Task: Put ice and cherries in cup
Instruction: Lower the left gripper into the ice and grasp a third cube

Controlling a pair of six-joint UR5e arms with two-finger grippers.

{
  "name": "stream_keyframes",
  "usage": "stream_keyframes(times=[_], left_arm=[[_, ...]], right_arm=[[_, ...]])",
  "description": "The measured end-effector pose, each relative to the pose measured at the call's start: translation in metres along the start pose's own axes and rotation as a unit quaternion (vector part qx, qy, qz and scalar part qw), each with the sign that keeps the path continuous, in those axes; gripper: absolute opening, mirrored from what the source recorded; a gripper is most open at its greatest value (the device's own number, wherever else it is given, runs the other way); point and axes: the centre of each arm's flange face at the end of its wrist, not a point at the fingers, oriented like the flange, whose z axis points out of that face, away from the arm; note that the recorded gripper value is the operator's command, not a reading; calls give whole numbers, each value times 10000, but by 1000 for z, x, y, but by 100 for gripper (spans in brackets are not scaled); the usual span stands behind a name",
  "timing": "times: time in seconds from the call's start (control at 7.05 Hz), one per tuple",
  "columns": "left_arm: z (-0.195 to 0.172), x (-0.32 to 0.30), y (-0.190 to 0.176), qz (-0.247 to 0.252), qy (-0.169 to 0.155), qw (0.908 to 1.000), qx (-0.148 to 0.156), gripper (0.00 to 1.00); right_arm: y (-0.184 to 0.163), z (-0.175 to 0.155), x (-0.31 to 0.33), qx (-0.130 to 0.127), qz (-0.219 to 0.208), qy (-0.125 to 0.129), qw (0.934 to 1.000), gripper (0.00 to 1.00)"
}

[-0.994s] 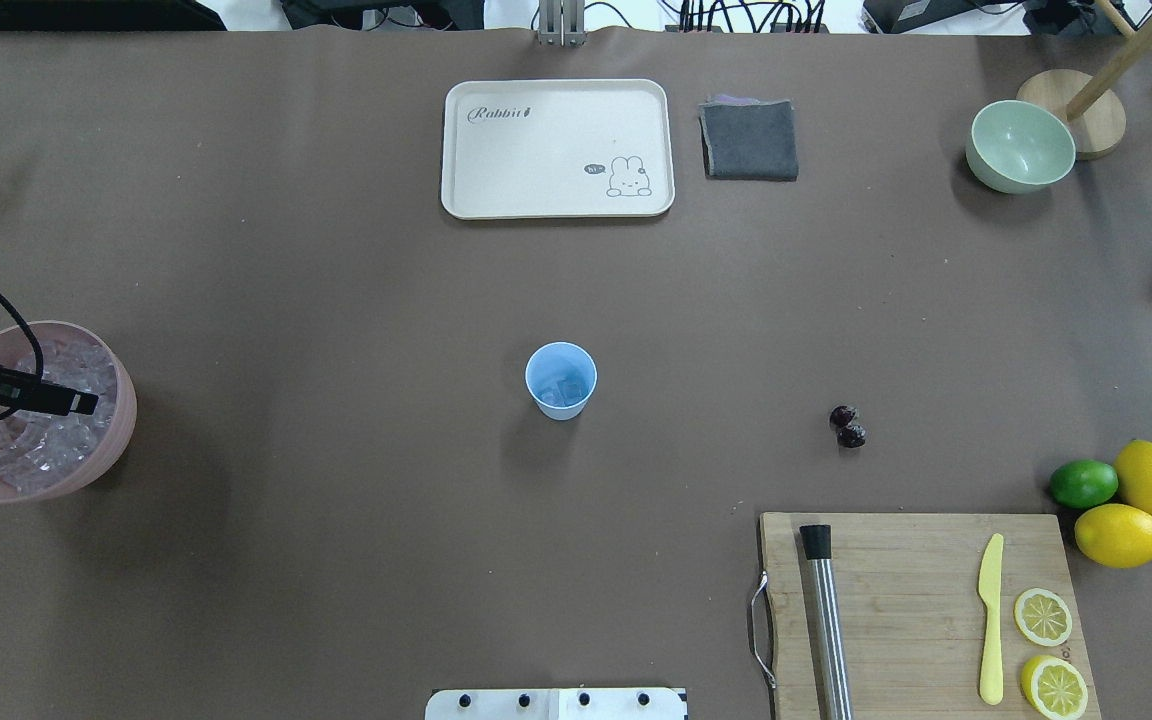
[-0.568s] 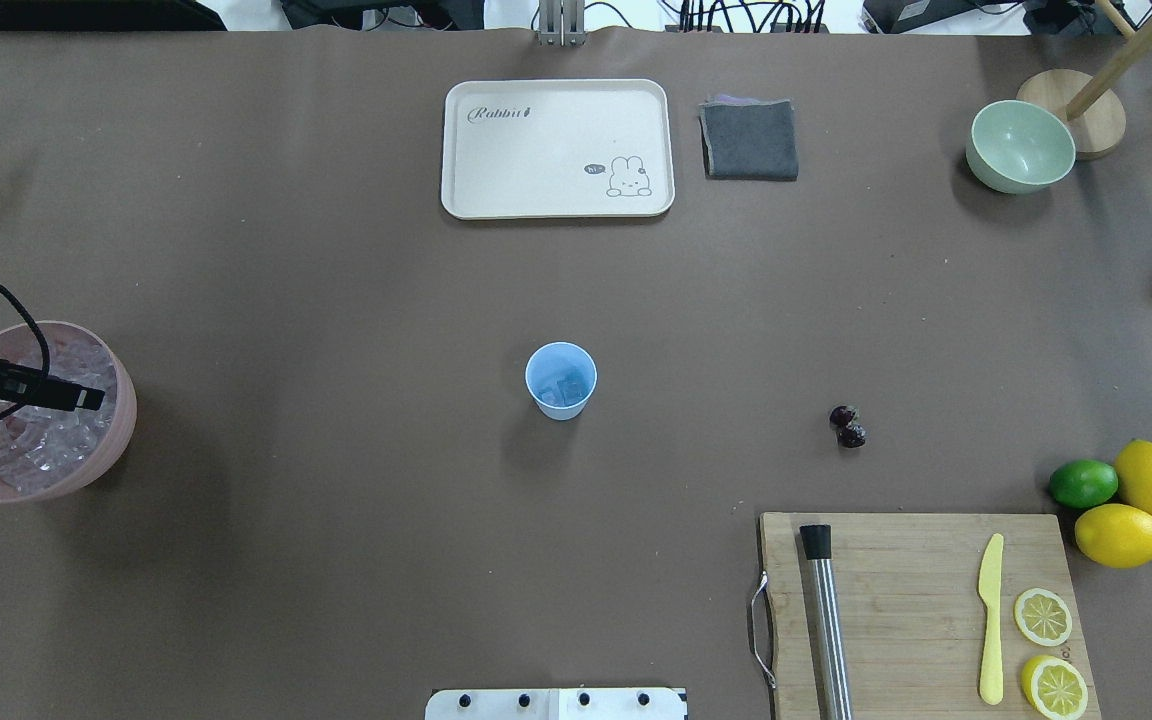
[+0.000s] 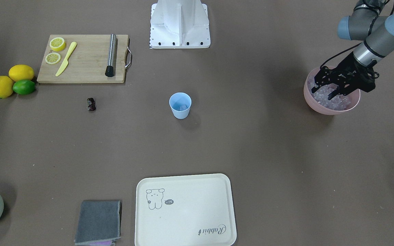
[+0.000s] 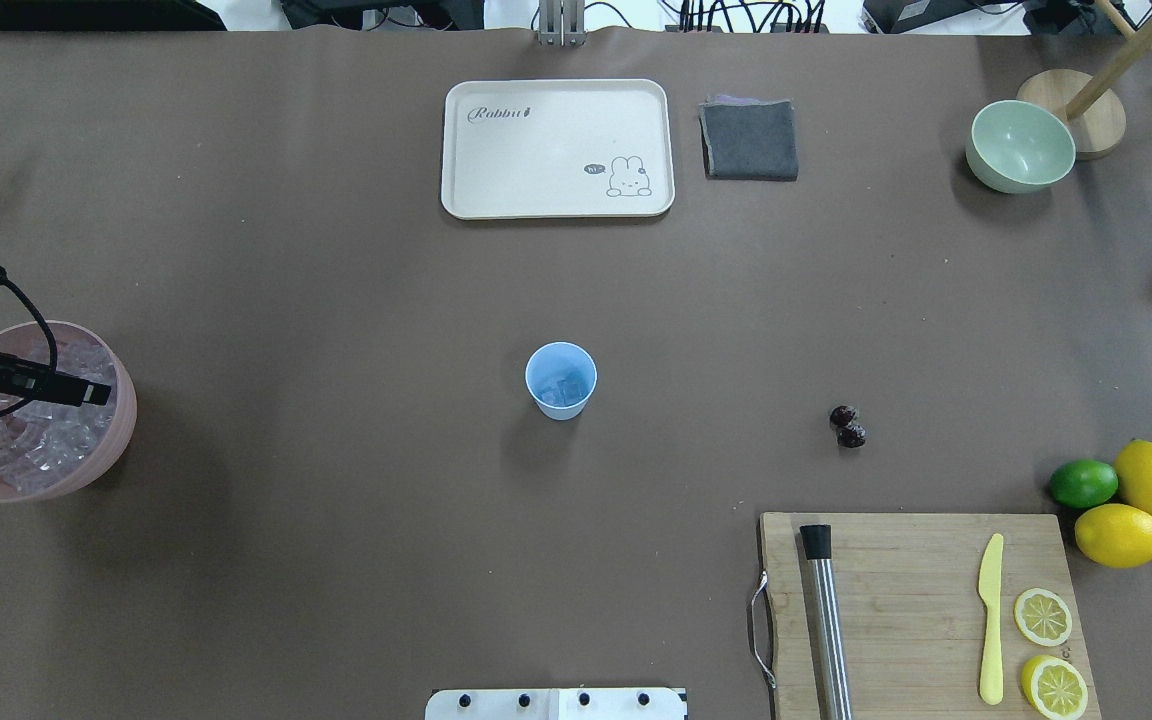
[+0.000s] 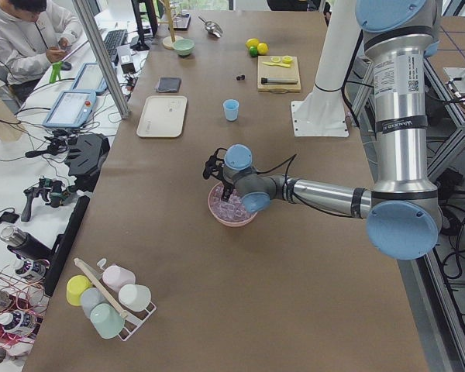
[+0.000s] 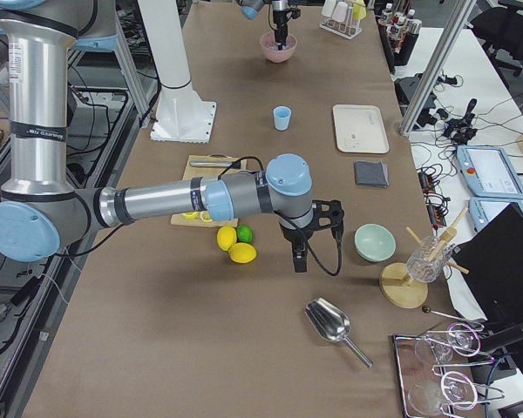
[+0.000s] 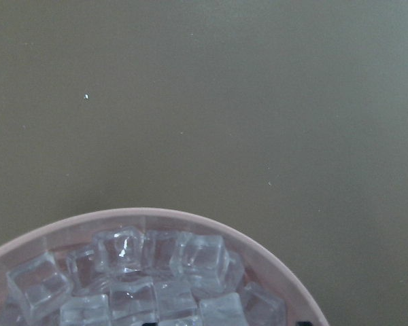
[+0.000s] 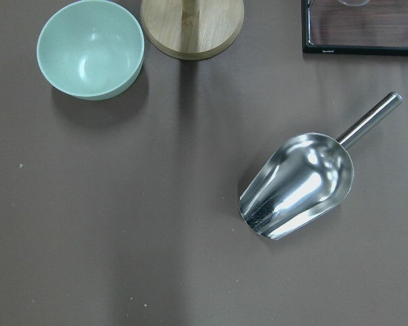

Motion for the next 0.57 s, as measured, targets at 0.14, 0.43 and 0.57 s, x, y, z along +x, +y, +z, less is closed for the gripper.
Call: stream_keyframes(times=[0.14, 0.43, 0.57], left_arm=[[0, 0, 0, -2, -4, 10000, 0, 66], [1, -2, 1, -2, -15, 10000, -8, 56], [1, -2, 1, -3, -18, 10000, -13, 49]], right_arm=[[0, 0, 0, 0, 0, 0, 10000, 100], [0, 0, 0, 2, -2, -2, 10000, 100], [0, 0, 0, 2, -2, -3, 10000, 100]])
